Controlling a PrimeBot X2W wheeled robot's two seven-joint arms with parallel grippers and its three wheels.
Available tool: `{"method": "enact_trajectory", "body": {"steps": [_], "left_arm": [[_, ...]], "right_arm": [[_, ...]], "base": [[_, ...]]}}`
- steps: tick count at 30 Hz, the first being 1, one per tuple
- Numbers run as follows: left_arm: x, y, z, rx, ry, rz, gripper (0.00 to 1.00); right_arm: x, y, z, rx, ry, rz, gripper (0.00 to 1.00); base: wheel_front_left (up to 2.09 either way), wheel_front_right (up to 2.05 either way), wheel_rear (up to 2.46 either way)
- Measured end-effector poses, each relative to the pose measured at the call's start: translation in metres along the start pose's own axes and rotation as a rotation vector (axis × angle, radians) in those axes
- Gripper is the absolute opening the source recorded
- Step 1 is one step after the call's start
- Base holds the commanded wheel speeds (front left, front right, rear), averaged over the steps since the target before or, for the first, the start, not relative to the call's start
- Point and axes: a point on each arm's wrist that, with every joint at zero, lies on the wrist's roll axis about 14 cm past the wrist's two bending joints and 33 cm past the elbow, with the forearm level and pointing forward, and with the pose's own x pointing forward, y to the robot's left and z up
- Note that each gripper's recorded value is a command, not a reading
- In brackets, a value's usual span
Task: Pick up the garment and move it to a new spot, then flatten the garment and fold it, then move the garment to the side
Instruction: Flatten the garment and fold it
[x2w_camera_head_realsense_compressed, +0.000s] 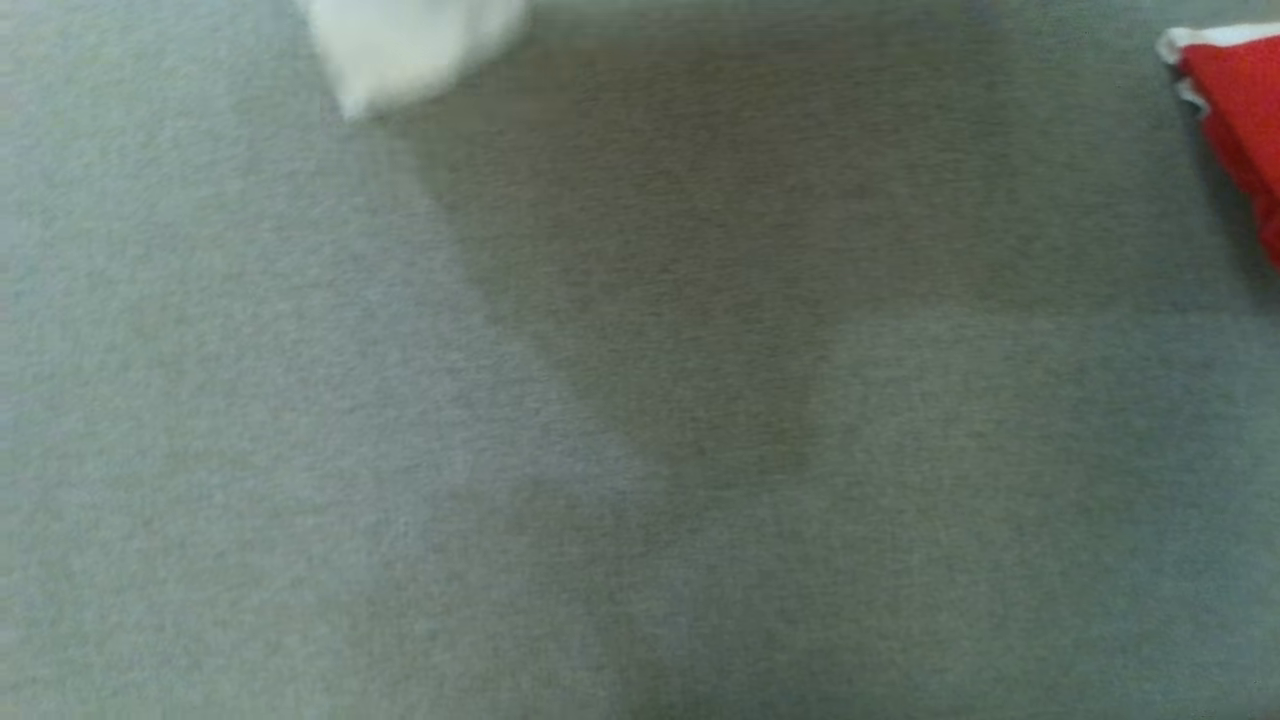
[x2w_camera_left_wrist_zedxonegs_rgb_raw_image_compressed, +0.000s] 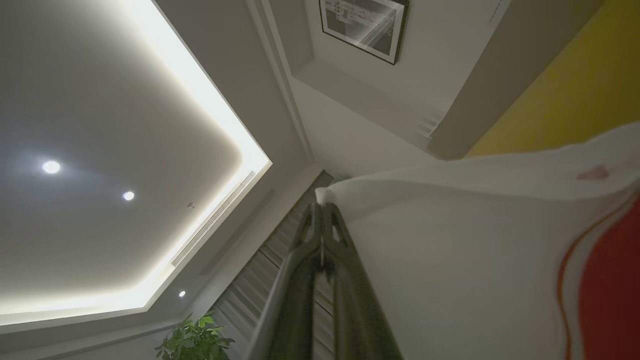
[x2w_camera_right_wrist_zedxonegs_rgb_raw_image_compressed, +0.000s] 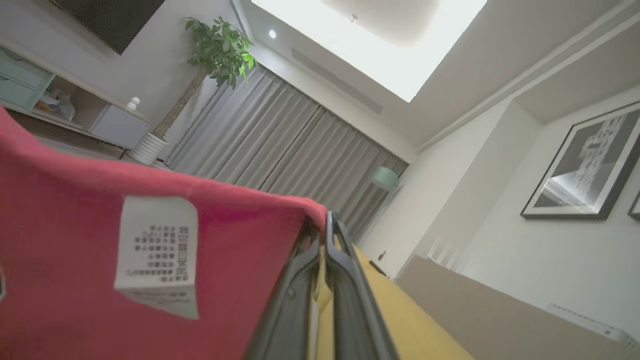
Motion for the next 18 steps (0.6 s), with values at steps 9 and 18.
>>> {"method": "enact_trajectory", "body": {"steps": [9,18], "left_arm": [[-0.034,-0.047,-0.016,-0.122,0.025,-0.095,0.00],[-0.151,-0.143,-0.038,-0.313,0.231,-0.245,0.00]], "right_arm": [[-0.009,0.043,-0.041,-0.022,0.058,0.090,0.00],[-0.086,0.103,-0.113,0.109,0.285,0.212,0.00]], "base": [[0.00,0.00,0.00],[0.00,0.00,0.00]]}}
